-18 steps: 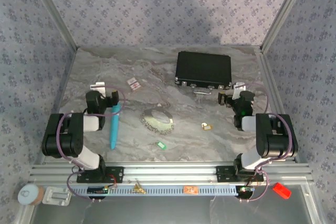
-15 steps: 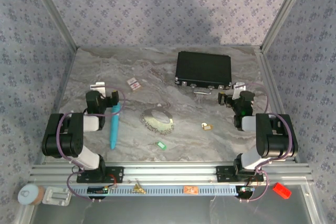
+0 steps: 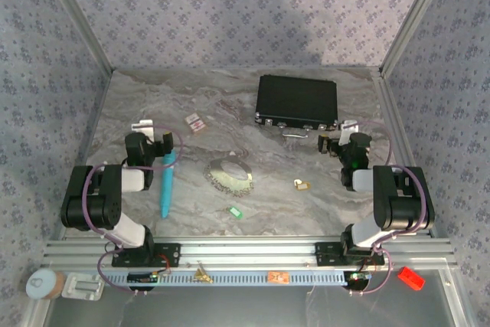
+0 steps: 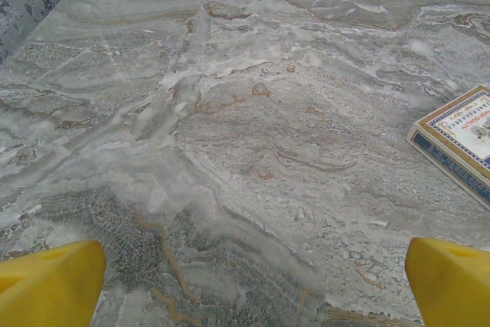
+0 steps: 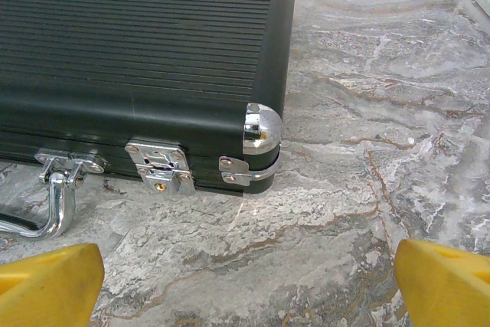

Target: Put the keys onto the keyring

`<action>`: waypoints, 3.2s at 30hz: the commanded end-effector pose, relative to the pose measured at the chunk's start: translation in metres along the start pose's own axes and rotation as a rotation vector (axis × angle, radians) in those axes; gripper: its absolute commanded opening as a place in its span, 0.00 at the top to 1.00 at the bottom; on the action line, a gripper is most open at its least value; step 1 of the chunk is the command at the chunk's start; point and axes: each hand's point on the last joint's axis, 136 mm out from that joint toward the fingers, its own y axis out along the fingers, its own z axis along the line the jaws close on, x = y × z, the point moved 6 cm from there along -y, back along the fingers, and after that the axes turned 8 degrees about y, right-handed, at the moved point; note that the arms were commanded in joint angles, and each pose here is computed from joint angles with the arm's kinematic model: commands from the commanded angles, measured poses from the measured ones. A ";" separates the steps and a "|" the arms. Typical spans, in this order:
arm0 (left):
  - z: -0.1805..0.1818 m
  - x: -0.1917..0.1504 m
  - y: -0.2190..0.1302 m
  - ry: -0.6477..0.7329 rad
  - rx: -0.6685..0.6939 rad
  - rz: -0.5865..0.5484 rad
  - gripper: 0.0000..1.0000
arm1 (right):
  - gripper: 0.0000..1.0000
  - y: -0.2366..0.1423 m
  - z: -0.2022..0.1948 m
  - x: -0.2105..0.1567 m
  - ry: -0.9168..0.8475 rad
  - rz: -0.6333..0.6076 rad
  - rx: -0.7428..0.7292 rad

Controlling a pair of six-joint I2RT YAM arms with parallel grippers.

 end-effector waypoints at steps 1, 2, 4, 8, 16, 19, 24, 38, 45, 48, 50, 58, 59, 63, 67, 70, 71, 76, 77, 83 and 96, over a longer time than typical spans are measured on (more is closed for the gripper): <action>0.000 0.009 0.003 -0.017 -0.011 -0.024 0.00 | 0.01 0.003 -0.002 0.007 0.015 -0.012 -0.016; 0.000 0.008 0.002 -0.018 -0.011 -0.023 0.00 | 0.01 0.003 -0.002 0.008 0.016 -0.013 -0.017; 0.000 0.008 0.003 -0.018 -0.012 -0.022 0.00 | 0.01 0.003 -0.002 0.007 0.015 -0.012 -0.017; -0.001 0.009 0.002 -0.012 -0.028 -0.024 0.00 | 0.01 0.002 -0.002 0.006 0.018 -0.013 -0.014; 0.014 0.047 -0.042 -0.003 0.039 -0.019 0.00 | 0.01 -0.018 -0.004 0.050 0.143 0.100 -0.096; 0.017 0.061 -0.058 -0.056 0.047 -0.060 0.00 | 0.01 -0.031 0.001 0.057 0.293 0.148 -0.099; 0.016 0.080 -0.081 -0.194 0.000 -0.097 0.00 | 0.06 -0.056 0.020 0.049 0.494 0.297 -0.080; -0.035 0.061 -0.119 -0.330 -0.283 0.076 0.00 | 0.32 -0.136 0.152 -0.010 0.104 0.650 0.259; -0.071 0.045 -0.120 -0.365 -0.348 0.116 0.00 | 0.46 -0.143 0.216 -0.030 -0.225 0.677 0.399; -0.081 0.044 -0.119 -0.375 -0.370 0.132 0.00 | 0.51 -0.138 0.235 -0.039 -0.294 0.713 0.419; -0.087 0.043 -0.118 -0.367 -0.385 0.139 0.00 | 0.51 -0.132 0.245 -0.045 -0.308 0.739 0.428; -0.097 0.045 -0.119 -0.352 -0.411 0.155 0.00 | 0.62 -0.110 0.273 -0.067 -0.366 0.819 0.405; -0.097 0.045 -0.119 -0.352 -0.413 0.154 0.00 | 0.62 -0.108 0.275 -0.068 -0.371 0.821 0.402; -0.098 0.046 -0.122 -0.355 -0.417 0.154 0.00 | 0.64 -0.102 0.282 -0.076 -0.383 0.848 0.398; -0.097 0.046 -0.124 -0.358 -0.419 0.152 0.00 | 0.69 -0.097 0.283 -0.083 -0.401 0.866 0.375; -0.095 0.046 -0.126 -0.366 -0.406 0.146 0.00 | 0.74 -0.095 0.283 -0.085 -0.407 0.872 0.364; -0.094 0.046 -0.126 -0.368 -0.400 0.142 0.01 | 0.75 -0.094 0.283 -0.085 -0.409 0.871 0.363; -0.090 0.047 -0.128 -0.369 -0.376 0.123 0.00 | 0.78 -0.094 0.284 -0.087 -0.420 0.881 0.359; -0.090 0.047 -0.128 -0.365 -0.371 0.123 0.00 | 0.78 -0.094 0.284 -0.088 -0.421 0.885 0.359; -0.088 0.050 -0.129 -0.352 -0.360 0.116 0.00 | 0.78 -0.093 0.285 -0.091 -0.425 0.901 0.364; -0.081 0.056 -0.133 -0.333 -0.327 0.085 0.00 | 1.00 -0.093 0.285 -0.091 -0.436 0.912 0.353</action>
